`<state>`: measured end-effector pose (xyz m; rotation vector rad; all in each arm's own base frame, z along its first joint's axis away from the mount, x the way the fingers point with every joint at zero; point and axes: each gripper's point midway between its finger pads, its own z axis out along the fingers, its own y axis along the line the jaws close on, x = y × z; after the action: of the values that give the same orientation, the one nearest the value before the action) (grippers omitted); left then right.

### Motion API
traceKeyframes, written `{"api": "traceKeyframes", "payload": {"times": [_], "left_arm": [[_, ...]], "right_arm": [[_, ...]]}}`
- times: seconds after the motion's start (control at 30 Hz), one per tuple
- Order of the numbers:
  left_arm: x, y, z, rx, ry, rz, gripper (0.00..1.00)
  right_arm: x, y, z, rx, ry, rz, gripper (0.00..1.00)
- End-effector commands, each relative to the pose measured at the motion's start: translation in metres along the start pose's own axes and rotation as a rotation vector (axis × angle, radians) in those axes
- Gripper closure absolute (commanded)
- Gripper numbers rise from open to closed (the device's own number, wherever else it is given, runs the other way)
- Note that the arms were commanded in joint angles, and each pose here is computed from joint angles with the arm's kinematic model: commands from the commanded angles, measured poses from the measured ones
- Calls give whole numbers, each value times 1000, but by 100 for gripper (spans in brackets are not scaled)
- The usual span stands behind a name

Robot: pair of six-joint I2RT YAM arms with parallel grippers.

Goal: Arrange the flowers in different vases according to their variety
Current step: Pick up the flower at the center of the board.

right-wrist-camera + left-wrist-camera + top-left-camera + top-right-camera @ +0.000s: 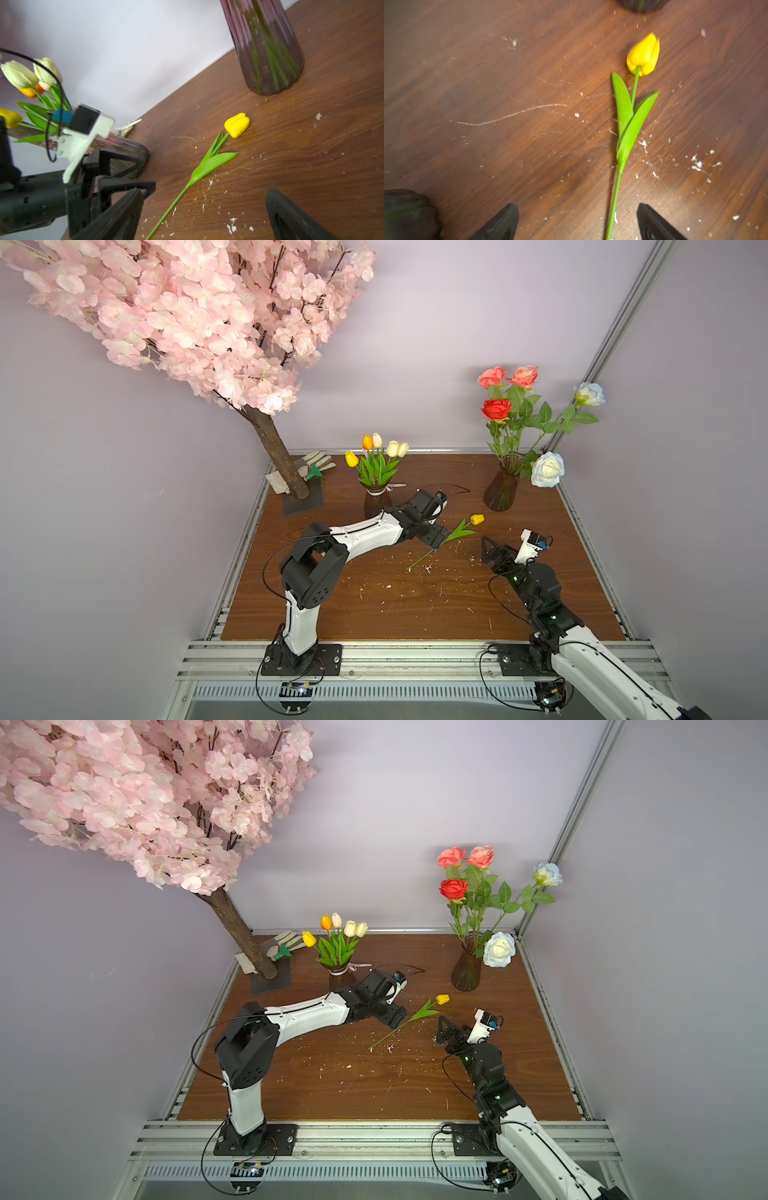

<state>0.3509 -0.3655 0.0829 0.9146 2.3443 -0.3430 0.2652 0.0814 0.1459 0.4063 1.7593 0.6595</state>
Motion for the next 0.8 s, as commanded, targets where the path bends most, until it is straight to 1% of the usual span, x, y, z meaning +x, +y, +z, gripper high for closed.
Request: {"api": "traceKeyframes", "payload": {"times": [0.0, 0.23, 0.3, 0.37, 0.77], "left_arm": [[11, -9, 5, 10, 67, 42, 7], [19, -7, 22, -14, 111, 61, 8], [27, -7, 29, -24, 141, 73, 9], [19, -8, 32, -35, 134, 81, 9], [29, -3, 51, -106, 209, 114, 14]], "right_arm": [[-12, -15, -8, 75, -72, -41, 1], [-26, -18, -21, 70, -162, -55, 0], [-28, -20, -22, 83, -174, -55, 0], [-29, -21, -23, 88, -178, -56, 1], [-26, -18, -20, 75, -157, -63, 1]]}}
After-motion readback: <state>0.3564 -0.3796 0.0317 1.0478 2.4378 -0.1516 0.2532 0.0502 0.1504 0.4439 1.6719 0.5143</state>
